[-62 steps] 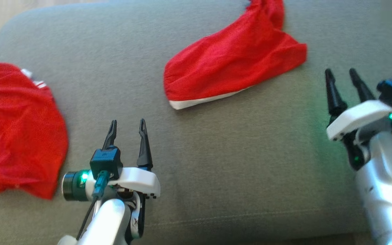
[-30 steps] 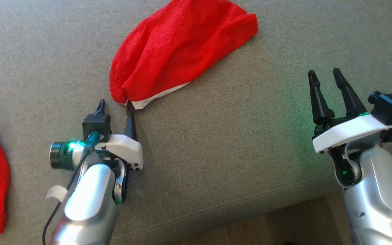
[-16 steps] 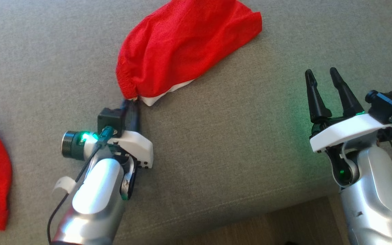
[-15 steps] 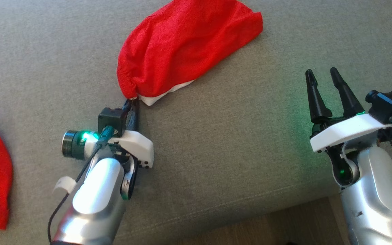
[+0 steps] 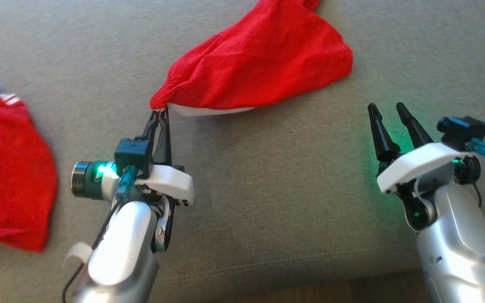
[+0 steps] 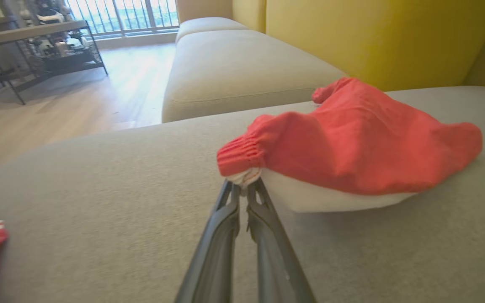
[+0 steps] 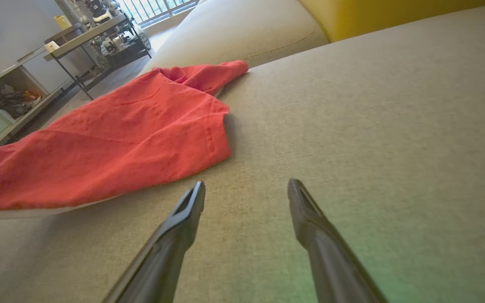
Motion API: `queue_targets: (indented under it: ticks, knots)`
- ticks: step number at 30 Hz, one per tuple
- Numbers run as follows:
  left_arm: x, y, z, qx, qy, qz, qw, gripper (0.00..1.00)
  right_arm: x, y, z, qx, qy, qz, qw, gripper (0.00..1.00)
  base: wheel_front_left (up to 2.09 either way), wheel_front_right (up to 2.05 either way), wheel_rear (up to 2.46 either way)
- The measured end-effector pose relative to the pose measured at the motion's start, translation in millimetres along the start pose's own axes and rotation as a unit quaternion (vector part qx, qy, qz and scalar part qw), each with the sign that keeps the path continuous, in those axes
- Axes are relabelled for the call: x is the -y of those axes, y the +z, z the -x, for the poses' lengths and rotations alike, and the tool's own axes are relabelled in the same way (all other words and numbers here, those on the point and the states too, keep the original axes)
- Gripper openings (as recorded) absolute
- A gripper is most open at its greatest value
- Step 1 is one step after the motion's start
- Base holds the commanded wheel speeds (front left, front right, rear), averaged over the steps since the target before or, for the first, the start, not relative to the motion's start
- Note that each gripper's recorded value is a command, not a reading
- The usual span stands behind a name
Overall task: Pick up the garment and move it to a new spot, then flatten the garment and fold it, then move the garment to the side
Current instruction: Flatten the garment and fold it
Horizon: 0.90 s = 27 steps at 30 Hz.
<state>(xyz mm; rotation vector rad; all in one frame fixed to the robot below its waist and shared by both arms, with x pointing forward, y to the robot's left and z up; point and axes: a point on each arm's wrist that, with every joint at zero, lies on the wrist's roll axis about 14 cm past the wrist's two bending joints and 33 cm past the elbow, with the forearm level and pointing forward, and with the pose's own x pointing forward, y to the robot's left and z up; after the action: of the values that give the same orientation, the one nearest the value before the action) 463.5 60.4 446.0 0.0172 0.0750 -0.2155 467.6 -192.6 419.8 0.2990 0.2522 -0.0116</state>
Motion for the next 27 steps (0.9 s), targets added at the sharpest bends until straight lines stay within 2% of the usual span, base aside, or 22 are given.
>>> queue_targets:
  ticks: [7, 12, 21, 27]
  knots:
    - [-30, 14, 19, 0.02, 0.05, -0.009, 0.999, 0.0, -37, -23, -25, -0.046, 0.042, 0.003, 0.998, 1.0, 0.0, 0.0, 0.0]
    - [-38, 9, 26, 0.014, 0.063, -0.012, 0.998, 0.0, -52, -47, -32, -0.083, 0.066, 0.024, 0.994, 1.0, 0.0, 0.0, 0.0]
    - [-46, 0, 32, 0.0, 0.076, -0.013, 0.997, 0.0, -68, -50, -59, -0.087, 0.113, 0.107, 0.984, 1.0, 0.0, 0.0, 0.0]
    - [-47, -2, 34, -0.004, 0.081, -0.007, 0.997, 0.0, -83, -51, -65, -0.08, 0.139, 0.121, 0.98, 1.0, 0.0, 0.0, 0.0]
